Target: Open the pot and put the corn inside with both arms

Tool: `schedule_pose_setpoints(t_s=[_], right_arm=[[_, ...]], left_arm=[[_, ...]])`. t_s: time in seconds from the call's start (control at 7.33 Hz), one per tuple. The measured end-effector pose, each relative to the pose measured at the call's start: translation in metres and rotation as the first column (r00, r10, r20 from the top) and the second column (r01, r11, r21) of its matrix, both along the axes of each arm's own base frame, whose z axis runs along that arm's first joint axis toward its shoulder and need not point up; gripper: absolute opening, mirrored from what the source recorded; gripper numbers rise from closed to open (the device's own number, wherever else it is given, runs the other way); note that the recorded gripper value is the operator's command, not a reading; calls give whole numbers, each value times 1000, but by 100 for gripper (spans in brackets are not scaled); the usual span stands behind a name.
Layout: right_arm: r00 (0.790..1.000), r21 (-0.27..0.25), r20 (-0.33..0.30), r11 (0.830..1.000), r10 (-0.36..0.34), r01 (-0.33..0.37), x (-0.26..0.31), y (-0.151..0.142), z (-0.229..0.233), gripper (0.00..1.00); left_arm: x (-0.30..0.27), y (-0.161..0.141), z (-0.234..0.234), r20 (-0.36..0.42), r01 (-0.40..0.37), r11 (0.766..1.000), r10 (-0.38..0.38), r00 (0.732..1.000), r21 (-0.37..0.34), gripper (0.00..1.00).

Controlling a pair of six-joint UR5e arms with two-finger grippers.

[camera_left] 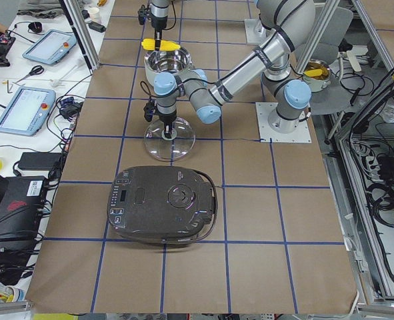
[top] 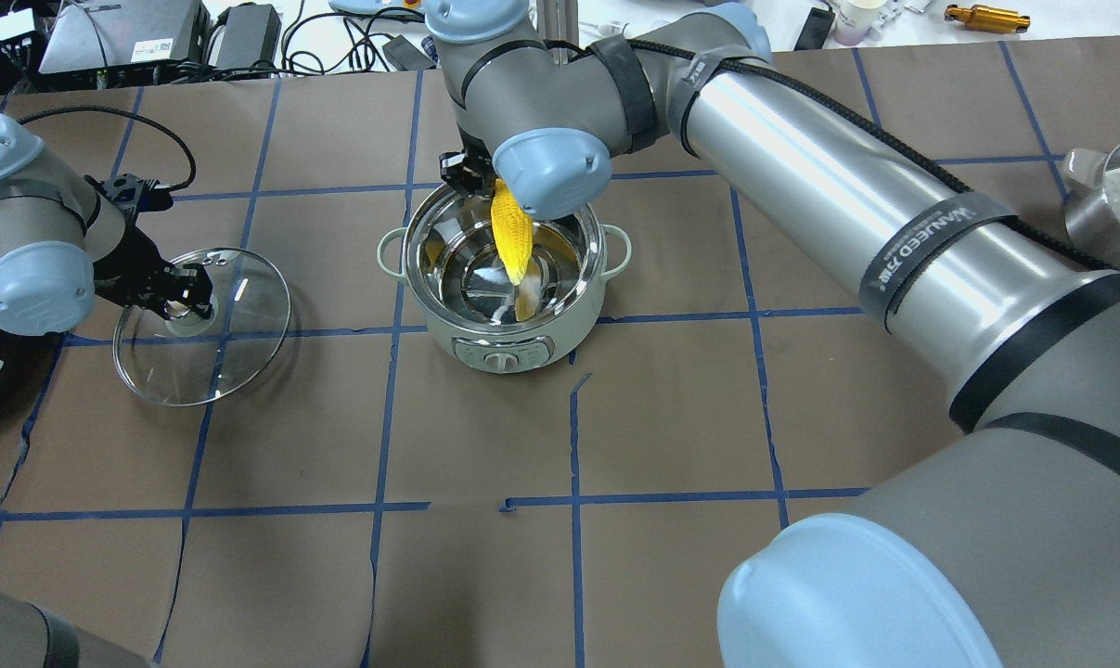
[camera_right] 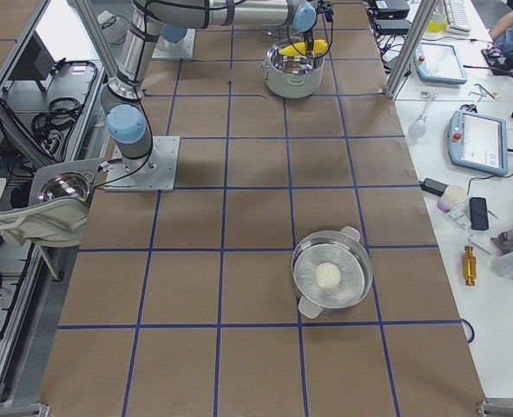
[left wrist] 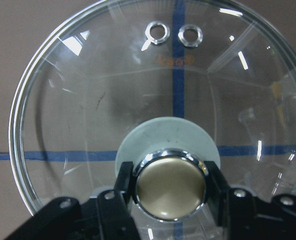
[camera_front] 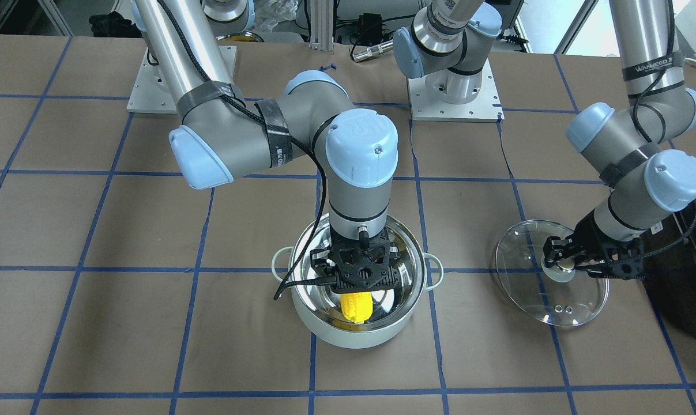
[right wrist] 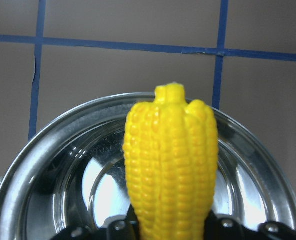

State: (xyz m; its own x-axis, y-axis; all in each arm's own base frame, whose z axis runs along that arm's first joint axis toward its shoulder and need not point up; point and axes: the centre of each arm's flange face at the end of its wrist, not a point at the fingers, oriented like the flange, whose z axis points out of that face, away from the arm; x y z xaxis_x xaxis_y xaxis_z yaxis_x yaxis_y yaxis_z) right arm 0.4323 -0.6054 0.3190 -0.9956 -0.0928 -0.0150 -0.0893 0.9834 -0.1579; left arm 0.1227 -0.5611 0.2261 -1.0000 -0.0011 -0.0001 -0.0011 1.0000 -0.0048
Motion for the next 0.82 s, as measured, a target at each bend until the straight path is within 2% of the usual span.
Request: schedule_pose_setpoints(t_s=[0.27, 0.41, 0.68, 0.82], right_arm=[[1000, 14, -5, 1000, 5, -5, 0, 6, -15, 100], [1000, 10, -5, 1000, 5, -5, -1, 7, -13, 100], [1000, -35, 12, 999, -20, 20, -21, 4, 26, 100], [998, -58, 22, 996, -63, 65, -57, -1, 60, 100]], left_arm=[[1, 0, -5, -4, -12, 1000, 12, 1000, 7, 90], [1, -1, -4, -4, -17, 1000, 17, 1000, 5, 100], [-12, -2, 16, 5, -5, 1000, 5, 1000, -17, 100], [-29, -3, 36, 9, 19, 999, -18, 1000, -27, 100]])
